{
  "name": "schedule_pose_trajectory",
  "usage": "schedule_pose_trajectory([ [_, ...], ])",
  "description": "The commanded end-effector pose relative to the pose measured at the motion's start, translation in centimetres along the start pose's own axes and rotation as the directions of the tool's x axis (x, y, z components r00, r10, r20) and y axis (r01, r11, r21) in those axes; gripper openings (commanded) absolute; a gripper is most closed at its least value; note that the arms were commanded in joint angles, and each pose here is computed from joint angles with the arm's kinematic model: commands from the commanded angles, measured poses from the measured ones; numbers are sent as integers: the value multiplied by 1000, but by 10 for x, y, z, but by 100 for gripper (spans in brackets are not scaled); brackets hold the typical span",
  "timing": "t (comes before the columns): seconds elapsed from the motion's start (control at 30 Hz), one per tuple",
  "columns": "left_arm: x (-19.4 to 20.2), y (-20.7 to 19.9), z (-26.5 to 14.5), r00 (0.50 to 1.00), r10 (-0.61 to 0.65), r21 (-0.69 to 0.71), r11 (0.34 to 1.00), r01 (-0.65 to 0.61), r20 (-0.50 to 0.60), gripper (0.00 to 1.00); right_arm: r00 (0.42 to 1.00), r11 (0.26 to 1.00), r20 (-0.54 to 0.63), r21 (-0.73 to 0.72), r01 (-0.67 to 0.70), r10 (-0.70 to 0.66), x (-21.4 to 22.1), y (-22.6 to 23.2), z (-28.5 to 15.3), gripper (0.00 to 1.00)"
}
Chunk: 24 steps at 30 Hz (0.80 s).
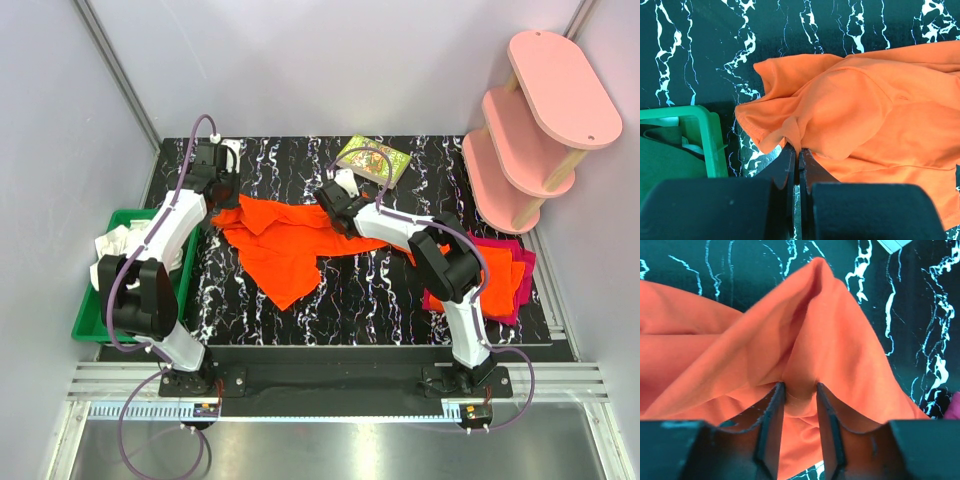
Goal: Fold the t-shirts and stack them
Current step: Flatten out the tshirt
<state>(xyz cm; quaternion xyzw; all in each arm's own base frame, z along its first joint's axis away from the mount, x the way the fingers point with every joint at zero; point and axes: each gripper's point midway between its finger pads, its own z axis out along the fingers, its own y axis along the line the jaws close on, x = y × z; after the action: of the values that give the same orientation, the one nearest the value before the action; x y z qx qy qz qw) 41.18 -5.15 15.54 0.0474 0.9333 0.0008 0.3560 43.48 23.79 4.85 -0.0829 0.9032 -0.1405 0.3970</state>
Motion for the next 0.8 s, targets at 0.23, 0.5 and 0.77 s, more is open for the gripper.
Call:
schedule_pose_trajectory([
  [0.23,-9,2,-10,998,-11,-4,1000,11,58,0,999,992,25,120,-46,44,-6,-33,-6,0],
  [0.5,-44,29,-65,977,-29,-53,998,41,213,0,950,966,253,137,-221,182,-85,-109,-101,0],
  [0.77,-70,55,-146,927,-78,-44,994,101,367,0,863,938,417,62,-340,285,-130,-187,-211,0],
])
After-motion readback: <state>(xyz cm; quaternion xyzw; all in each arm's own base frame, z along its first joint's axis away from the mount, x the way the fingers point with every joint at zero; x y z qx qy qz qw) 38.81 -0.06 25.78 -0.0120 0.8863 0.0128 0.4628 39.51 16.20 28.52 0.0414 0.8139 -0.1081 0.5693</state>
